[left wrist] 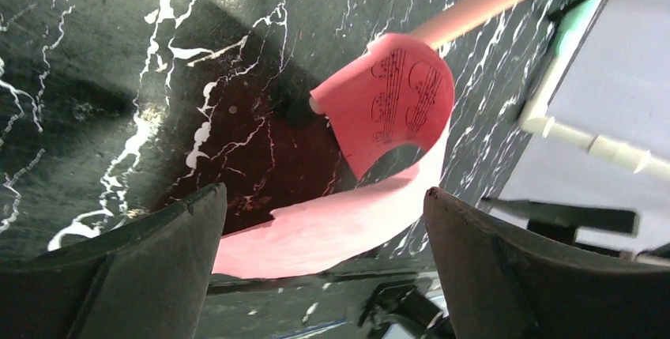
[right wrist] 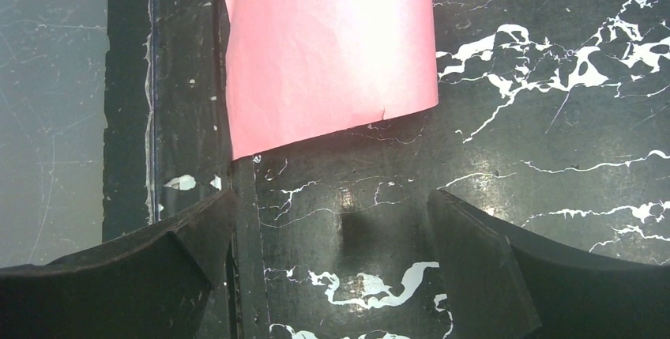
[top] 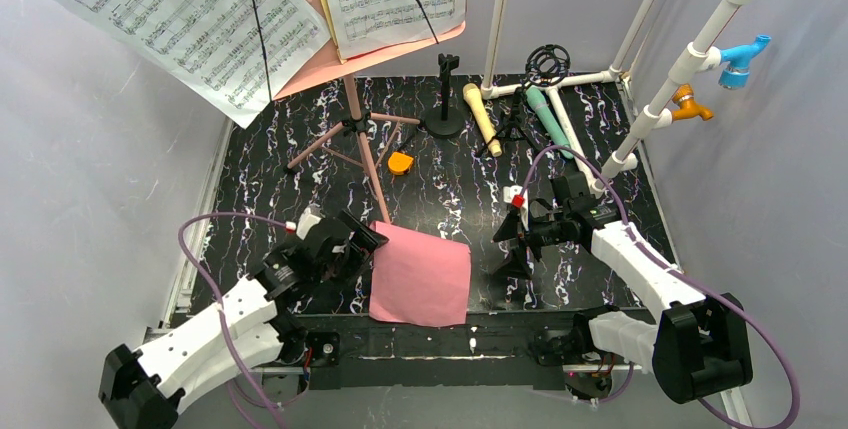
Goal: Pack up the instrument practice props
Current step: Place the sheet music at the center of the board.
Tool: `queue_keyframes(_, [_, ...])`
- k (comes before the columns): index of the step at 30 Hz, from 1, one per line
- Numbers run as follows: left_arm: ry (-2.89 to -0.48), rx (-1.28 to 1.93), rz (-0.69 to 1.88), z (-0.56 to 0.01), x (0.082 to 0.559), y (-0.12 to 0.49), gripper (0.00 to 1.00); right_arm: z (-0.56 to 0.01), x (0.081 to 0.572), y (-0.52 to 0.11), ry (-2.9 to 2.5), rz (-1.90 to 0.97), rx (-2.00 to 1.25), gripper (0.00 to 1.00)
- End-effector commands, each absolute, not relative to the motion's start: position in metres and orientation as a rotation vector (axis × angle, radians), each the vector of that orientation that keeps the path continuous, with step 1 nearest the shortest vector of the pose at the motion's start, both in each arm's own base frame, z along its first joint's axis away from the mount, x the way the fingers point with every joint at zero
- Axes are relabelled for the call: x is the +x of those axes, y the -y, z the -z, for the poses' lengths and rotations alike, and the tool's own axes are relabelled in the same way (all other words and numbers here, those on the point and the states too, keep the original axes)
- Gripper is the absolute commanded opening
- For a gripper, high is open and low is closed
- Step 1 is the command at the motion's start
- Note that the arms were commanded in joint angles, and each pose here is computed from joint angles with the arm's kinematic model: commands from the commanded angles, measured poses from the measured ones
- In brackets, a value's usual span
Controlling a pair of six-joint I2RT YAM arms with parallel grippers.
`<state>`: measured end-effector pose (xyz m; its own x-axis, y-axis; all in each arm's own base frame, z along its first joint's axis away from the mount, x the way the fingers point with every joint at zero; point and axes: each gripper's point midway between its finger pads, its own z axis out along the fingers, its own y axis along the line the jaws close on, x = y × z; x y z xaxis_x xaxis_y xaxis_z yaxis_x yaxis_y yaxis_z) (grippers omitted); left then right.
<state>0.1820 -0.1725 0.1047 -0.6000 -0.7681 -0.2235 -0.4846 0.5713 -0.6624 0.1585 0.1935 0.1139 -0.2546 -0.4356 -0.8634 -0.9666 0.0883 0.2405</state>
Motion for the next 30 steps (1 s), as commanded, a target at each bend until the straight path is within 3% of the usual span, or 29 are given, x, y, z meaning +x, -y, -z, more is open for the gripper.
queue_keyframes(1, [-2.309,-0.676,0.814,-0.117,0.176,0.174,0.97,-0.118,0.154,-0.194,-1.726,-1.148,-1.390,1.00])
queue_keyframes(11, [-2.392,-0.038,0.899,-0.102,0.146,0.195,0.96,-0.117,0.154,-0.194,-1.726,-1.154,-1.393,1.00])
queue_keyframes(18, [-2.354,0.052,0.885,-0.088,0.149,0.196,0.95,-0.118,0.154,-0.193,-1.725,-1.152,-1.393,1.00])
queue_keyframes(26, [-2.376,0.100,1.046,-0.074,0.132,0.213,0.73,-0.118,0.154,-0.192,-1.728,-1.154,-1.386,1.00])
queue_keyframes(27, [-2.368,0.094,1.050,-0.075,0.133,0.213,0.67,-0.118,0.154,-0.192,-1.727,-1.154,-1.388,1.00])
queue_keyframes(29, [-2.367,0.050,1.043,-0.076,0.134,0.211,0.41,-0.118,0.154,-0.192,-1.724,-1.153,-1.388,1.00])
queue_keyframes(30, [-2.364,0.033,1.043,-0.079,0.135,0.210,0.36,-0.118,0.154,-0.192,-1.726,-1.151,-1.389,1.00])
